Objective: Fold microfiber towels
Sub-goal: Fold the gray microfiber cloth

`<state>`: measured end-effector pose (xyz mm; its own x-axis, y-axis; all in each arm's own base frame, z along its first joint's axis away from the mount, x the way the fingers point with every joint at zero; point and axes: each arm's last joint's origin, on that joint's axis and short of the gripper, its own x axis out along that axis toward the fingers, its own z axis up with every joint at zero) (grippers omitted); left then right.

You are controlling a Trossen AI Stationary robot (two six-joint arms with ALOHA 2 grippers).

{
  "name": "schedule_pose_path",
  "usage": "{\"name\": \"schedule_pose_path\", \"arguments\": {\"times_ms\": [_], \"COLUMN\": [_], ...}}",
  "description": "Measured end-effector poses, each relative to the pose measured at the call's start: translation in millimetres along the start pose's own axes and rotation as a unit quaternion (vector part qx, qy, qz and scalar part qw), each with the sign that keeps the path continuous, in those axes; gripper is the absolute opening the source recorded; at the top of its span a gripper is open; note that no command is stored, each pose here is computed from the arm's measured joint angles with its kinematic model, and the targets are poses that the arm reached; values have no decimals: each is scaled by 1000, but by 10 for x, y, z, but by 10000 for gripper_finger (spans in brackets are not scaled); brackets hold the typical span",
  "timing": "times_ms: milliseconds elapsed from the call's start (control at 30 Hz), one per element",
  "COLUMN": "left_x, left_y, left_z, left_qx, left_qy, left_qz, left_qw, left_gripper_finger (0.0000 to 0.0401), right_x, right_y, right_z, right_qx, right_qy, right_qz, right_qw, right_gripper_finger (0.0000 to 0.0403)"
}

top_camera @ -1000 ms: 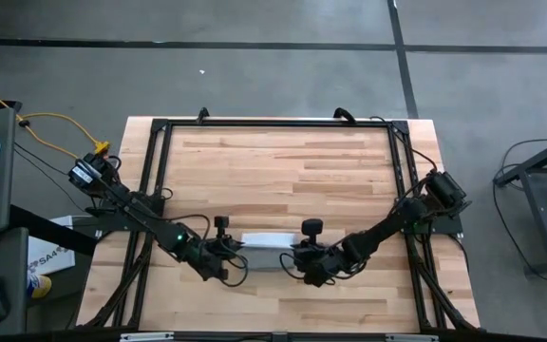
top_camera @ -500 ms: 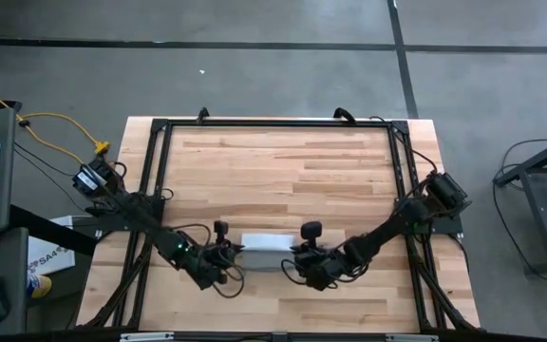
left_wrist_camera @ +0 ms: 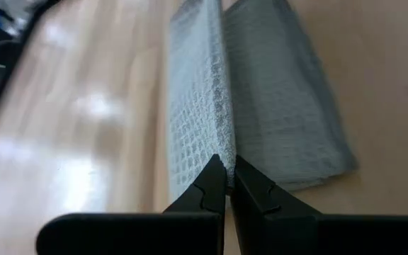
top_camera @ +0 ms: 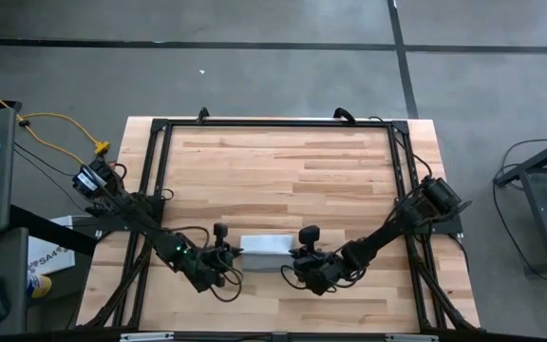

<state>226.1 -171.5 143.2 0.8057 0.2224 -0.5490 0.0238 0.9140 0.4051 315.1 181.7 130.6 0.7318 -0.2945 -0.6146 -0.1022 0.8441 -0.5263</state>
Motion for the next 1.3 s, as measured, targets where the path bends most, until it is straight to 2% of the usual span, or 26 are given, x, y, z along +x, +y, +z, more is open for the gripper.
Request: {"name": "schedule_pose_path", "arguments": {"times_ms": [400,700,1300], "left_x": [133,141,122], "left_y": [-158,-193,-200], "left_z": [-62,53,170], "left_qx": [-29,8,10], "left_qy": [6,19,25], "left_qz": [-63,-63,-67], "left_qw": [998,998,997], "left_gripper_finger": [1,1,1], "right_x": [2,-33,-95], "right_y": [15,59,135], "right_z": [4,6,11], "right_qx": [9,8,6], "right_qy": [-2,-7,-14], "right_qz": [26,30,40], "right_qw": [1000,999,999], "right_gripper_finger": [5,5,5]}}
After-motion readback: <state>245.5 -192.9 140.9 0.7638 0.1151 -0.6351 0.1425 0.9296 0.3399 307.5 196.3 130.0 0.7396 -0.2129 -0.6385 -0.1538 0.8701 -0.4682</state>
